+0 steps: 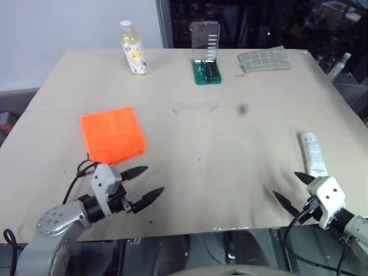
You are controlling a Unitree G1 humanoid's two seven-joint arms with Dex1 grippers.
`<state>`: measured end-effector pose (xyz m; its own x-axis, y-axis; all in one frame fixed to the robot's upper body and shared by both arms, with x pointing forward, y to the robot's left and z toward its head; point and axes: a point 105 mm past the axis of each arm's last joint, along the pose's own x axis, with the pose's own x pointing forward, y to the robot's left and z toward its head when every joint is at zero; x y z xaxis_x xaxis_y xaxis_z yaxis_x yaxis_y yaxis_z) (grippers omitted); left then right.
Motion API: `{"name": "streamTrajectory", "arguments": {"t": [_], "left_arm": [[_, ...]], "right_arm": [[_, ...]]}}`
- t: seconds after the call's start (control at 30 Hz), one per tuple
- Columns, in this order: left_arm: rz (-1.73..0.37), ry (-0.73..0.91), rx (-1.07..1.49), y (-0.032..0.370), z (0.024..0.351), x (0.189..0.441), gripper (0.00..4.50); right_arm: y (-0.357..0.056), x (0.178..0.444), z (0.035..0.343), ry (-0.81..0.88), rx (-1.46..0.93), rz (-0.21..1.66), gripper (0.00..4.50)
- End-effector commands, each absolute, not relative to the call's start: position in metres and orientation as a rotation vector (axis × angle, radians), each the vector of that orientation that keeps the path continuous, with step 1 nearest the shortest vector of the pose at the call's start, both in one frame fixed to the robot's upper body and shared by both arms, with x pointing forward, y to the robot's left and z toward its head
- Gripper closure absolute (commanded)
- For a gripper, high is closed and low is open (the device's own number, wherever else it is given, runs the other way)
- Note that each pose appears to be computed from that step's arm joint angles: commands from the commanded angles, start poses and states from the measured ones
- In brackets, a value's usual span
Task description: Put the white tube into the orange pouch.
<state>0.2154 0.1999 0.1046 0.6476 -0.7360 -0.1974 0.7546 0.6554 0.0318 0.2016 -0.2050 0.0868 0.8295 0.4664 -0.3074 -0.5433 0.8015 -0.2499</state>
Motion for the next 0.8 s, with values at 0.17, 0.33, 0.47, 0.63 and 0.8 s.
{"name": "streamTrajectory", "arguments": {"t": [0.17, 0.33, 0.47, 0.63, 0.8], "left_arm": [[-0.799, 0.109, 0.164, 0.207, 0.108, 0.215, 0.0], [-0.68, 0.054, 0.263, 0.212, 0.117, 0.224, 0.0], [-0.471, 0.072, 0.457, 0.233, 0.118, 0.238, 0.0], [-0.309, 0.063, 0.76, 0.258, 0.134, 0.249, 0.0], [-0.185, 0.042, 0.915, 0.279, 0.146, 0.26, 0.0]], "right_arm": [[-0.183, 0.207, 0.099, 0.136, -0.337, 0.646, 0.05], [-0.152, 0.206, 0.113, 0.02, -0.35, 0.786, 0.05], [-0.126, 0.199, 0.127, -0.089, -0.398, 0.941, 0.05], [-0.103, 0.192, 0.142, -0.161, -0.41, 1.133, 0.05], [-0.1, 0.2, 0.149, -0.176, -0.427, 1.131, 0.05]]}}
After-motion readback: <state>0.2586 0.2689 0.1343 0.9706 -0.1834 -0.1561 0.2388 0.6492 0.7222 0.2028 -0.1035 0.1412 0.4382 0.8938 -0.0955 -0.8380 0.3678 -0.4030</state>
